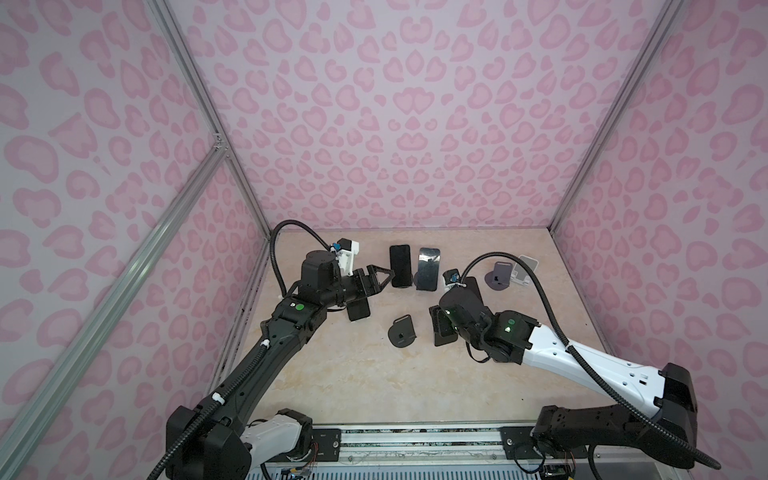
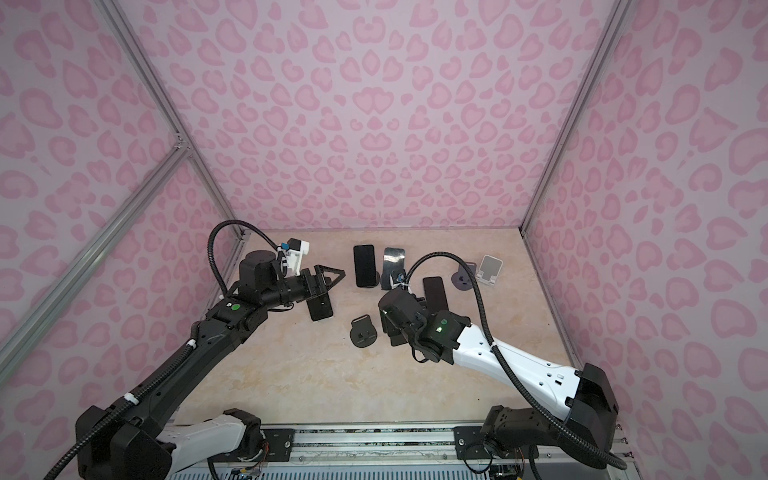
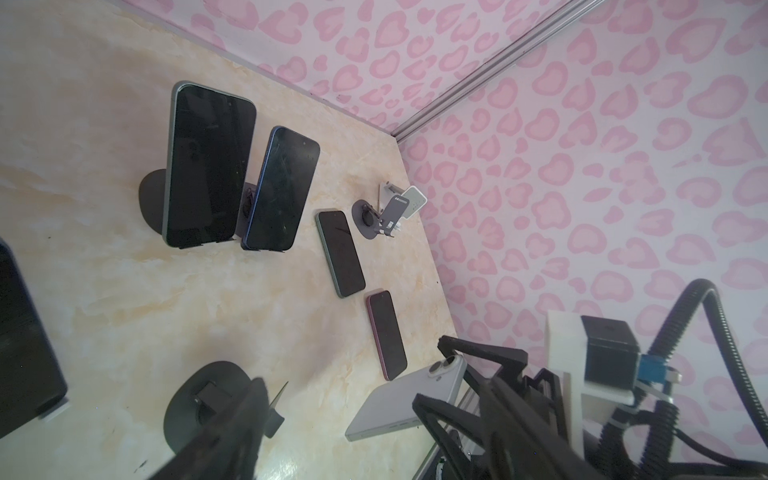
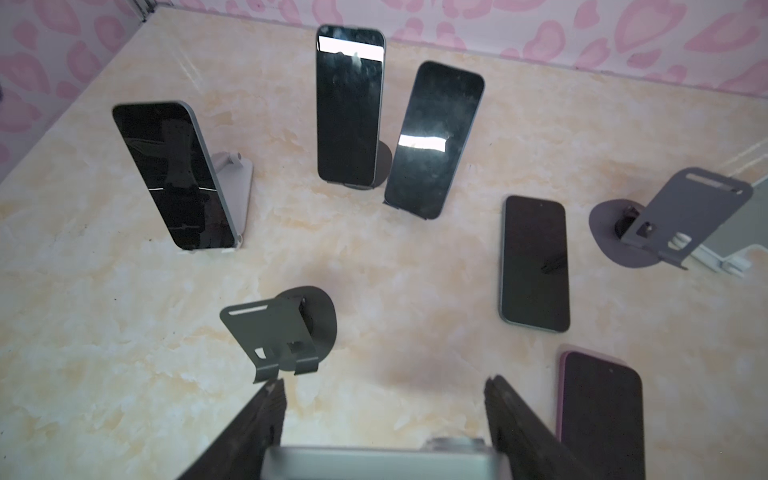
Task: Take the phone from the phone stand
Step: 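Carry the black phone with the right gripper toward the flat phones, then lower the black phone flat onto the table with the right gripper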
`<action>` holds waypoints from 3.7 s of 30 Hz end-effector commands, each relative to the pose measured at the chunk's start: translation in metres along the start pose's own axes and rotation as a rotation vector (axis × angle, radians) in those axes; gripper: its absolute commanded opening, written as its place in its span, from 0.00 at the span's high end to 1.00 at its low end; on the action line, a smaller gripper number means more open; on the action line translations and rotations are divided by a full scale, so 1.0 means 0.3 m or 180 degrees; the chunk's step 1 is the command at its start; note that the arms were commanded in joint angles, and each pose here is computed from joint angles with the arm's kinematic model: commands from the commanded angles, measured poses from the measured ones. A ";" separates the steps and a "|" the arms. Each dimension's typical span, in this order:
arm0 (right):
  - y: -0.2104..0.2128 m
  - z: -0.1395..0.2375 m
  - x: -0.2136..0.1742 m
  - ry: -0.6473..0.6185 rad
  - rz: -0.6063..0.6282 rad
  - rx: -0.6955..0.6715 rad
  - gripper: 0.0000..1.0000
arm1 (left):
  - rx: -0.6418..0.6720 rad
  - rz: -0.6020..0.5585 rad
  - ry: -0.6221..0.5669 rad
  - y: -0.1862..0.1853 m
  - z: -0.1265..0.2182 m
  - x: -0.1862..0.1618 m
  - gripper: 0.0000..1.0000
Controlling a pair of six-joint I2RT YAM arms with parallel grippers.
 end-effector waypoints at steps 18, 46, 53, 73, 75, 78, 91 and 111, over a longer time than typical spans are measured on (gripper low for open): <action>-0.152 -0.090 -0.303 0.0973 -0.0493 0.0027 0.43 | -0.0151 -0.0010 -0.0004 -0.040 0.003 0.009 0.17; -0.226 -0.288 -0.370 0.1465 -0.0430 -0.0060 0.46 | -0.0157 0.0012 0.0002 -0.038 -0.002 0.009 0.17; -0.209 -0.347 -0.395 0.1457 -0.0440 -0.0009 0.47 | -0.0159 0.0029 0.0030 -0.032 -0.009 0.005 0.17; -0.240 -0.437 -0.497 0.1674 -0.0281 -0.0357 0.38 | -0.0185 0.0000 0.0085 -0.033 -0.021 0.002 0.17; -0.246 -0.441 -0.511 0.1717 -0.0300 -0.0361 0.36 | -0.0178 -0.0009 0.0085 -0.030 -0.023 0.004 0.17; -0.246 -0.439 -0.528 0.1746 -0.0347 -0.0326 0.34 | -0.0151 -0.0032 0.0059 -0.028 -0.020 0.007 0.17; -0.248 -0.435 -0.602 0.1944 -0.0377 -0.0250 0.26 | -0.0133 -0.0058 0.0040 -0.027 -0.016 0.008 0.17; -0.269 -0.433 -0.585 0.1978 -0.0461 -0.0263 0.25 | -0.0101 -0.0075 0.0025 -0.020 -0.019 0.010 0.17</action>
Point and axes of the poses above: each gripper's point midway between its finger pads, its own z axis back along the fingers, its own y axis along the line the jaws close on, x = y × z, the point moved 2 cm from there along z, back along the fingers, and after that the axes turned 13 degrees about z, right-handed, at the moved point
